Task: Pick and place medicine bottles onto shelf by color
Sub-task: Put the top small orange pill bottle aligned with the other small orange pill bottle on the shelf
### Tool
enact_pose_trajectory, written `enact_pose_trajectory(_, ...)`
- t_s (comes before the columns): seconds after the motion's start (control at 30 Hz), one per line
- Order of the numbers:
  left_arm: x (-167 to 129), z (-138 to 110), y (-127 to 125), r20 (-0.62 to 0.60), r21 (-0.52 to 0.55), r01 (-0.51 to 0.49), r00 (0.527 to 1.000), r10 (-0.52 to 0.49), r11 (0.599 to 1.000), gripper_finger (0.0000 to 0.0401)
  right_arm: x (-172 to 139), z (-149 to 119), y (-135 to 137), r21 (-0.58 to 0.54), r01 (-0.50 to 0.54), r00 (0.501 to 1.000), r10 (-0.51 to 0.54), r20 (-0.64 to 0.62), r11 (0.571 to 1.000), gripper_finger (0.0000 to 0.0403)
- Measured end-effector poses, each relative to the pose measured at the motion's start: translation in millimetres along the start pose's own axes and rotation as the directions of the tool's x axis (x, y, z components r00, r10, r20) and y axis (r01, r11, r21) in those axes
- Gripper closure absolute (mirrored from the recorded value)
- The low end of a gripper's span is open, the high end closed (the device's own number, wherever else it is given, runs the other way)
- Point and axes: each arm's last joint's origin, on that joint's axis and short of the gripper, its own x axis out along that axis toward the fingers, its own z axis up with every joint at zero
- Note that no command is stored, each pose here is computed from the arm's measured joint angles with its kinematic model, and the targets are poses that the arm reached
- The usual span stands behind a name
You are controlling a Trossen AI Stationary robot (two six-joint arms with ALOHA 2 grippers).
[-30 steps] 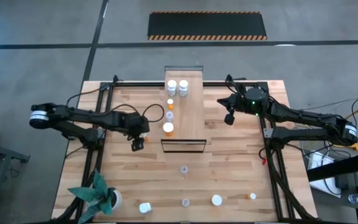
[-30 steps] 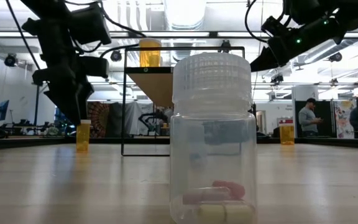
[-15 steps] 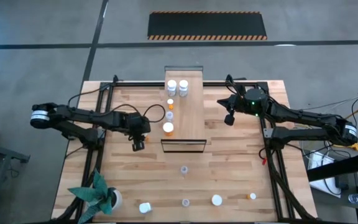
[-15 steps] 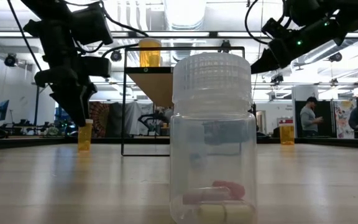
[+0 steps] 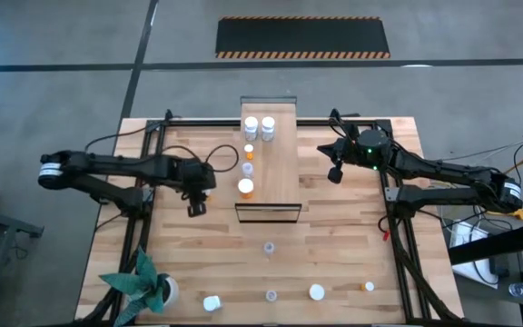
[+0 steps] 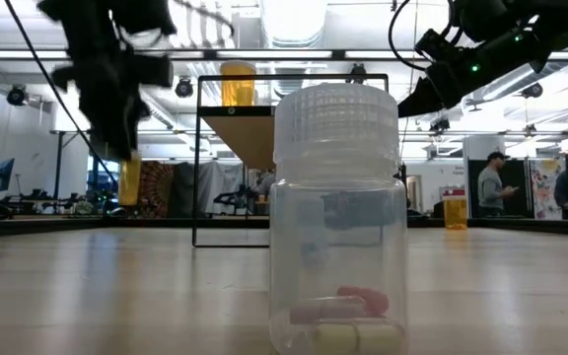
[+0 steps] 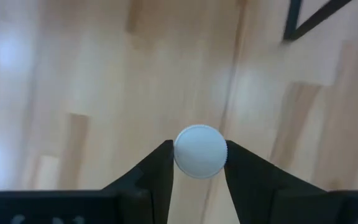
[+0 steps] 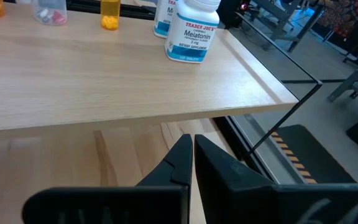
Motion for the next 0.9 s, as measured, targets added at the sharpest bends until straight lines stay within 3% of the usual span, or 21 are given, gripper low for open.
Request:
enact_pose_trajectory(0.23,-84.4,20.3,9.5,0.179,-0.007,-0.059,0.982,0.059,0.998,0.0286,0.0,0.0,0.1,0.002,-0.001,1.0,0.001,0.0,1.0,0.0394)
enact_pose_trajectory(0.47,-150.9,44.4,17.8,0.364,0.015,-0.181,0.917,0.163,0.983,0.0286,0.0,0.0,0.1,0.003,-0.001,1.0,0.001,0.0,1.0,0.0394)
enact_pose_trajectory(0.7,-176.3,99.6,20.0,0.459,0.119,-0.284,0.866,0.201,0.951,0.0286,0.0,0.0,0.8,0.014,-0.025,1.0,0.025,0.006,1.0,0.0394)
enact_pose_trajectory(0.9,-160.7,149.9,25.9,0.435,0.15,-0.283,0.879,0.194,0.947,0.0286,0.0,0.1,1.7,0.019,-0.054,0.998,0.054,0.015,0.998,0.0394)
